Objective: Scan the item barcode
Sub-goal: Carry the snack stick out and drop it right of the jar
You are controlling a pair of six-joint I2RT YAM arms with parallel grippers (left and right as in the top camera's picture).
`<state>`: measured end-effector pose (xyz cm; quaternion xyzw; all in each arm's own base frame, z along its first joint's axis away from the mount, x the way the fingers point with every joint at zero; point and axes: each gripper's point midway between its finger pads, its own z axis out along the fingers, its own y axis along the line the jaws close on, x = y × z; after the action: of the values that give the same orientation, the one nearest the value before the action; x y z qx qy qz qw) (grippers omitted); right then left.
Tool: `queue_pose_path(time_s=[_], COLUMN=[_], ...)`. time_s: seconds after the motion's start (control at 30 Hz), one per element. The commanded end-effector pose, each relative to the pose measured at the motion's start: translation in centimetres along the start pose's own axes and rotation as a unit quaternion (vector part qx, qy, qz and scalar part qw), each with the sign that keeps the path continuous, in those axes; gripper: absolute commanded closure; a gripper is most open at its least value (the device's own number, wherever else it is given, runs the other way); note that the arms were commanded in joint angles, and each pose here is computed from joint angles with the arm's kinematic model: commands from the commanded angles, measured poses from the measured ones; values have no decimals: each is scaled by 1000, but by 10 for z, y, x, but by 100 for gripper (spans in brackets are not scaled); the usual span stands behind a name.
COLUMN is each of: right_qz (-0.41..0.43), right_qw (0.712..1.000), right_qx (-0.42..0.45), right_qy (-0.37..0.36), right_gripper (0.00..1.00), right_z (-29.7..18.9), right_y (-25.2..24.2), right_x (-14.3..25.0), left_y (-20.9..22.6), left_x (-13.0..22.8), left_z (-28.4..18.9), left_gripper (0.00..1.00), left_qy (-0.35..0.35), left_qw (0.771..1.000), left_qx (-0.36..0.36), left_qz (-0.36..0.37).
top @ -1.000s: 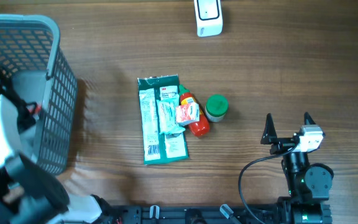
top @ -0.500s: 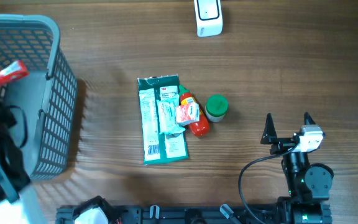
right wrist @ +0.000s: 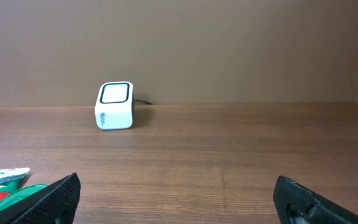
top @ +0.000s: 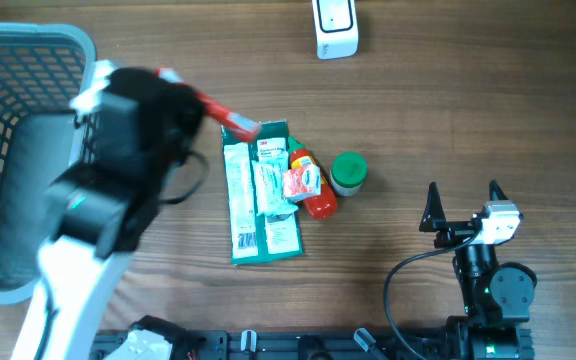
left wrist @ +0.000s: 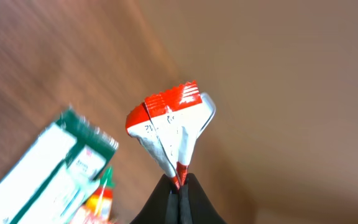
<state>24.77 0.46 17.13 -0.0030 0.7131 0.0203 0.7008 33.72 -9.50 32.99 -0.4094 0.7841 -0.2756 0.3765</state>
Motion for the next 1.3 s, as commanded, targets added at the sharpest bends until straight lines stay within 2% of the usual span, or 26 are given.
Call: queue_pose_path(time_s=[0.0, 0.13, 0.3, 0.47, 0.7, 0.87, 1.07, 1.27], right_qz=[-5, -5, -5, -5, -5, -5, -5, -5], right_qw=[1000, 1000, 1000, 1000, 1000, 1000, 1000, 1000], right_qx=[-1, -1, -1, -1, -1, -1, -1, -1], right_qy=[0, 0, 0, 0, 0, 0, 0, 0], right_gripper=[0, 0, 0, 0, 0, 0, 0, 0], right_z=[0, 0, 0, 0, 0, 0, 0, 0], right_y=[1, 1, 1, 1, 1, 1, 1, 1], right_x=[0, 0, 0, 0, 0, 0, 0, 0], left_y=[-6, -17, -47, -46, -43, -18, -8, -8], left_x=[58, 118, 190, 246, 306, 327, 331, 331], left_z=[43, 84, 119, 160, 179, 192, 198, 198], left_gripper=[96, 96, 96, 96, 96, 96, 96, 88], left_qy=[61, 106, 130, 142, 164, 180, 184, 184], left_qw=[996, 984, 963, 956, 945, 940, 938, 938], left_qx=[-25, -16, 53, 73, 105, 79, 65, 65], left_qz=[65, 144, 230, 247, 261, 279, 285, 285])
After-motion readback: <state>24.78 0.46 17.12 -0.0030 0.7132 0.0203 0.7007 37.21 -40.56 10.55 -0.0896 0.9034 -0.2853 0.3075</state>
